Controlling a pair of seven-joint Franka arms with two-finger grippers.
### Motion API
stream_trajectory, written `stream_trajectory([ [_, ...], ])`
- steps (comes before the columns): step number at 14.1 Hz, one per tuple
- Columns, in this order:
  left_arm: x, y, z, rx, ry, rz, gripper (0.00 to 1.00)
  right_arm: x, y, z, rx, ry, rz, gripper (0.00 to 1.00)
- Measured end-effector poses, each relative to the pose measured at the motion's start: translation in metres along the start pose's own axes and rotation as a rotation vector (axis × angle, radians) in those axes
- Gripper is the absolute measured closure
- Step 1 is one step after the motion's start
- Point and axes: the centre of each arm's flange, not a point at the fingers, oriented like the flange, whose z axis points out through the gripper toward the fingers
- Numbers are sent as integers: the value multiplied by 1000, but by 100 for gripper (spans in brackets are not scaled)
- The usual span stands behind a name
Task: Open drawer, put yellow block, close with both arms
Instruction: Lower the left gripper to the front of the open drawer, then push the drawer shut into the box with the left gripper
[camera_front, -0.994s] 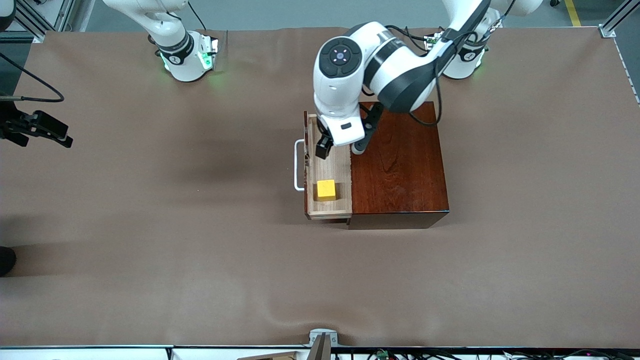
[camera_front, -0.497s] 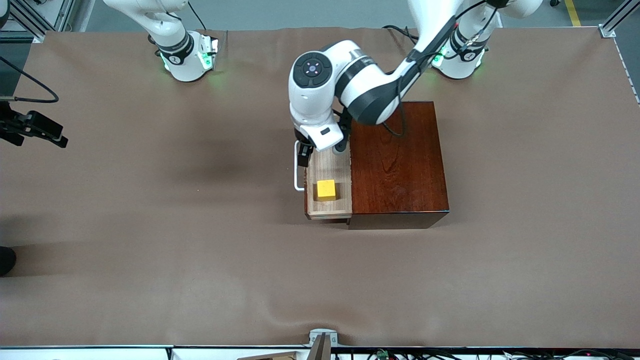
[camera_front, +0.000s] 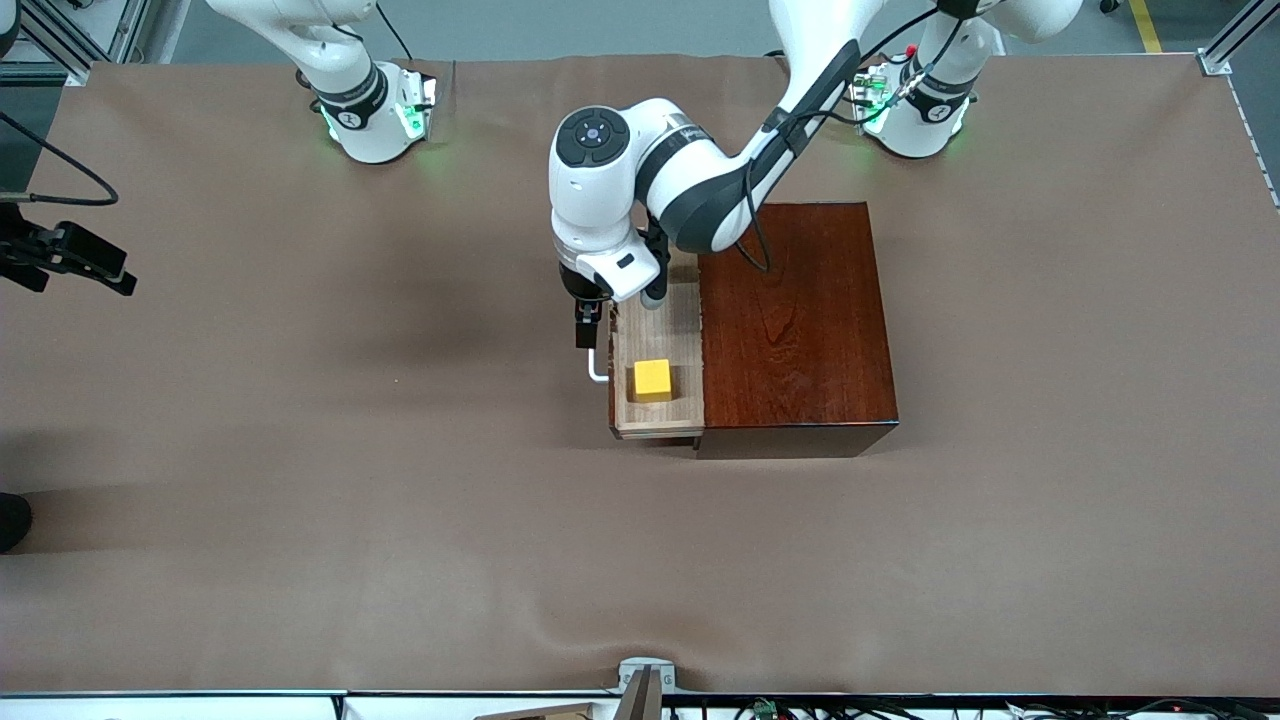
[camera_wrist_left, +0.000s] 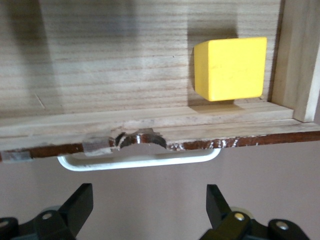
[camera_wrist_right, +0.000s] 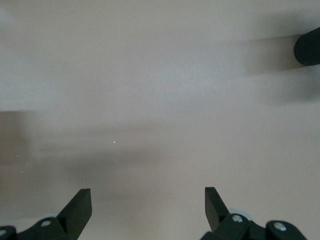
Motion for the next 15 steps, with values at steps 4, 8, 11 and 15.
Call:
stream_trajectory([
  [4, 3, 3, 7, 1, 8, -22, 0, 0, 0, 0, 0, 0, -1, 0],
  [8, 5, 2, 21, 14, 22, -22, 0, 0, -1, -1, 0, 2, -2, 0],
  [11, 5, 1, 23, 18, 26, -20, 0, 0, -1, -2, 0, 4, -2, 0],
  [15, 7, -5, 34, 72, 40, 18, 0, 0, -1, -2, 0, 5, -2, 0],
])
